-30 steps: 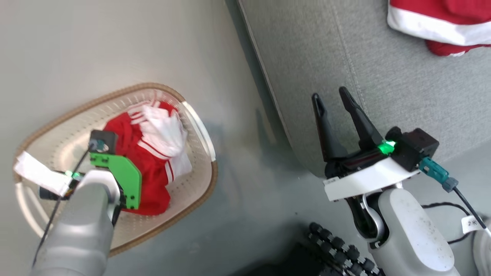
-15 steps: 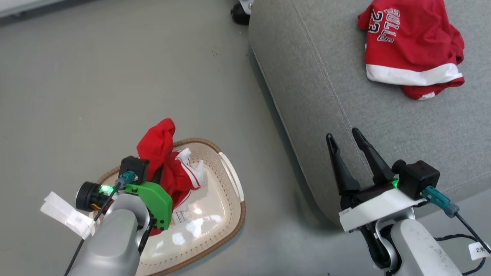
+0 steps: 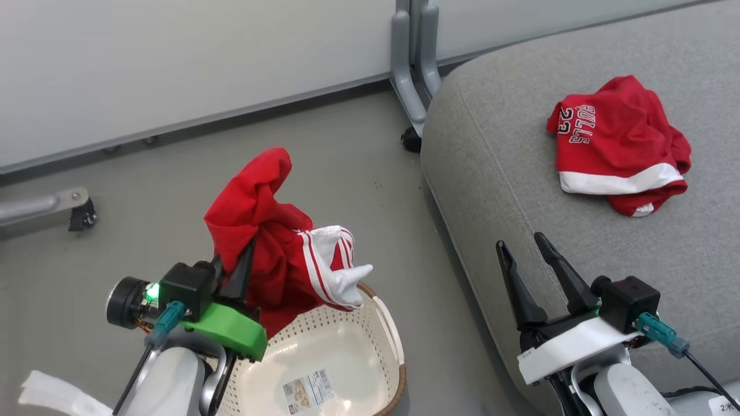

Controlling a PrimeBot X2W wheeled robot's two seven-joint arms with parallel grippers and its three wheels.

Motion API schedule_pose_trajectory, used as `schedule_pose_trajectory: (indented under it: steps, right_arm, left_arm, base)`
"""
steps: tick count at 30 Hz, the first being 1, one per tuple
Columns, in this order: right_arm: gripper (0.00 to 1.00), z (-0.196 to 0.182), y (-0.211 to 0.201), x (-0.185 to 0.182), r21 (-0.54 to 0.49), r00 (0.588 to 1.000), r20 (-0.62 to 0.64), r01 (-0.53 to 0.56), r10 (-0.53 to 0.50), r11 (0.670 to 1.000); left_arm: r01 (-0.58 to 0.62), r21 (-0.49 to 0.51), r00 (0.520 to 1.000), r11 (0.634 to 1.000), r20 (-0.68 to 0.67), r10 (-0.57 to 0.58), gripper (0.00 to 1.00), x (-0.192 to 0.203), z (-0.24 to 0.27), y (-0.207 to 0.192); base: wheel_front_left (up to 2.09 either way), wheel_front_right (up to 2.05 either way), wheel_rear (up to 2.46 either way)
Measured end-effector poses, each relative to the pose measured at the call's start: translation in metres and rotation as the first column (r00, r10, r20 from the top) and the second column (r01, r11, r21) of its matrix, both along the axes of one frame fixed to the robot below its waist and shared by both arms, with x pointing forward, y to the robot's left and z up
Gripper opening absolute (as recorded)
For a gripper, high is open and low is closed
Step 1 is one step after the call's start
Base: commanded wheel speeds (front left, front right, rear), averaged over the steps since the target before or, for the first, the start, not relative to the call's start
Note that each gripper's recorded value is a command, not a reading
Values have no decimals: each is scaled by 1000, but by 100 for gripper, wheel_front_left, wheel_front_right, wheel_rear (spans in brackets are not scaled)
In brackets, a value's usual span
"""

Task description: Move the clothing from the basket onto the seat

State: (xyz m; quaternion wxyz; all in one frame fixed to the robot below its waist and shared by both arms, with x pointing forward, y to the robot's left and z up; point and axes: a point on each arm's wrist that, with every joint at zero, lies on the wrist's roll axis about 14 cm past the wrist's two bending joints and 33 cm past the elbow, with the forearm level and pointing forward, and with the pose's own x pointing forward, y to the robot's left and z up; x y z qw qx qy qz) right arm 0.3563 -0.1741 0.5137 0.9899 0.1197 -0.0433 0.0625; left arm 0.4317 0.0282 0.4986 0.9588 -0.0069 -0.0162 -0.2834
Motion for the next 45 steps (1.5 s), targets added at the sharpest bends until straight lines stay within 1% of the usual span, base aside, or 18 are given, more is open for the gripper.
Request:
schedule_pose_trajectory:
  steps: [5, 8, 14, 19, 22, 25, 31, 38, 45]
  right_arm:
    - [100, 13, 6, -8, -9, 999, 42, -26, 27, 1000]
    - [100, 21, 10, -9, -14, 997, 67, -41, 42, 999]
    - [100, 27, 15, -12, -17, 994, 89, -58, 59, 998]
    - [100, 27, 15, -14, -18, 994, 87, -60, 61, 998]
    - [100, 24, 14, -16, -19, 995, 81, -57, 58, 998]
    - [100, 24, 13, -17, -20, 995, 79, -54, 56, 998]
    - [100, 23, 11, -17, -19, 996, 76, -46, 47, 999]
    - [100, 22, 7, -16, -15, 997, 73, -31, 32, 999]
    - [100, 21, 4, -17, -14, 997, 70, -23, 24, 1000]
  left_arm:
    - [-25, -79, 985, 997, 167, 38, 0, -19, 60, 8]
    - [-23, -131, 962, 991, 265, 57, 0, -32, 97, 11]
    - [31, -194, 918, 981, 394, 49, 0, -56, 144, 5]
    - [90, -255, 900, 963, 435, 31, 0, -71, 166, -4]
    - [129, -304, 888, 944, 459, 27, 0, -79, 182, -8]
    - [187, -343, 881, 921, 473, -3, 0, -90, 193, -17]
    - [264, -378, 871, 887, 489, -50, 0, -103, 203, -32]
    - [309, -428, 880, 849, 467, -84, 0, -107, 205, -41]
    - [333, -432, 877, 838, 467, -108, 0, -110, 205, -48]
  base:
    - [0, 0, 0]
    - [0, 0, 0]
    - [0, 0, 0]
    - [0, 0, 0]
    - [0, 0, 0]
    - [0, 0, 0]
    - [0, 0, 0]
    - [0, 0, 0]
    - [0, 0, 0]
